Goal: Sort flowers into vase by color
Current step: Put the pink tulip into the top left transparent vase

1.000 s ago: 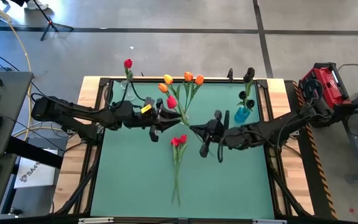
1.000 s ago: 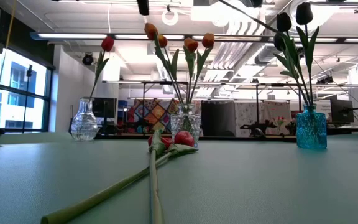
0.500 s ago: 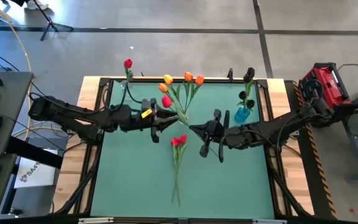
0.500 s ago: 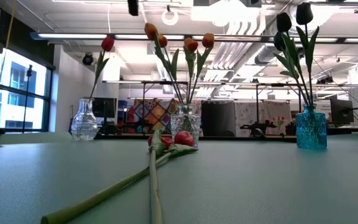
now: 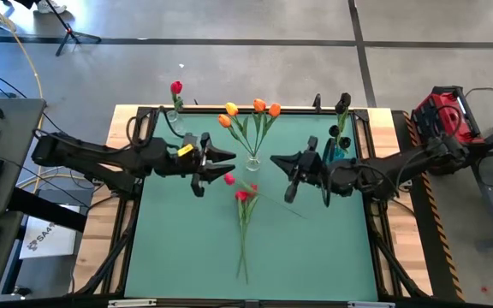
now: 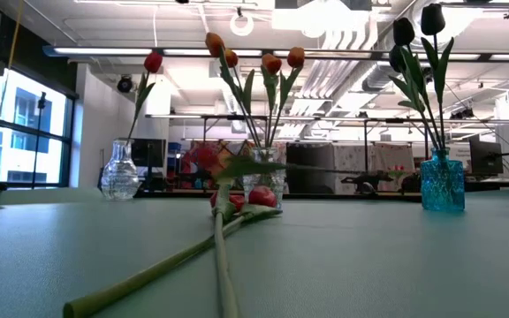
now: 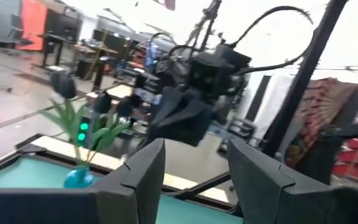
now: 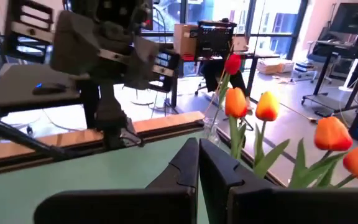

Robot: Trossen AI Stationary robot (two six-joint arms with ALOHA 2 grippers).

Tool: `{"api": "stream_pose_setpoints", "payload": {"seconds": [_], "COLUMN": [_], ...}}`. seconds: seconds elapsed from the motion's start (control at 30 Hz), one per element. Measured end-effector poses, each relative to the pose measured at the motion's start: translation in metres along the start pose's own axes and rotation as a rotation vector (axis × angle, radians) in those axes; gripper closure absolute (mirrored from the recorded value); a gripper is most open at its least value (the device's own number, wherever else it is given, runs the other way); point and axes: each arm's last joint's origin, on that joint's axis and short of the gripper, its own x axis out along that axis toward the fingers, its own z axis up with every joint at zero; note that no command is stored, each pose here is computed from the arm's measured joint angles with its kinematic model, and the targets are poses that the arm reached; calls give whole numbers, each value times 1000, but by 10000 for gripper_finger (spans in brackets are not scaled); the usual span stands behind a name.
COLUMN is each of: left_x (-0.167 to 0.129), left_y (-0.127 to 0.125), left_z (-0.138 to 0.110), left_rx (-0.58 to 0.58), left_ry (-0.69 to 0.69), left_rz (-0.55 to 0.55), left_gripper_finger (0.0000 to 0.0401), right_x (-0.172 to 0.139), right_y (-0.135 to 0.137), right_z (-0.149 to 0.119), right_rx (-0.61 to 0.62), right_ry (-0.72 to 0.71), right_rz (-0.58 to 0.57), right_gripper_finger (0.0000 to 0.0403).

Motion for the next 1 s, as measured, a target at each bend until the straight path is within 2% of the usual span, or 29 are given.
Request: {"api": "stream_pose_setpoints", "payload": {"seconds": [0.1,0.17,0.3,0.43,0.53,0.7,0.8,0.9,1.0], "left_x": [-3,-4,-4,-7,-10,-16,-19,-22,-25], "left_y": [-2,-3,1,5,7,10,12,15,17], "left_z": [2,1,-13,-30,-39,-48,-53,-59,-63], "left_rx": [-2,0,14,14,-15,-93,-111,-114,-126], "left_ry": [1,17,154,259,255,268,298,343,383], "left_rz": [-21,-20,29,129,171,255,317,385,424], "left_gripper_finger": [244,247,253,262,265,266,266,266,266], "right_x": [3,10,26,44,56,68,72,77,82], "right_y": [-3,-4,8,27,38,47,48,48,45], "right_z": [-7,-22,-66,-106,-142,-181,-194,-210,-219], "right_rx": [34,86,109,72,45,84,104,96,114], "right_ry": [70,204,498,659,783,882,897,926,947], "right_rz": [61,130,183,203,179,86,31,-15,-35], "right_gripper_finger": [402,401,389,358,321,255,231,226,241]}}
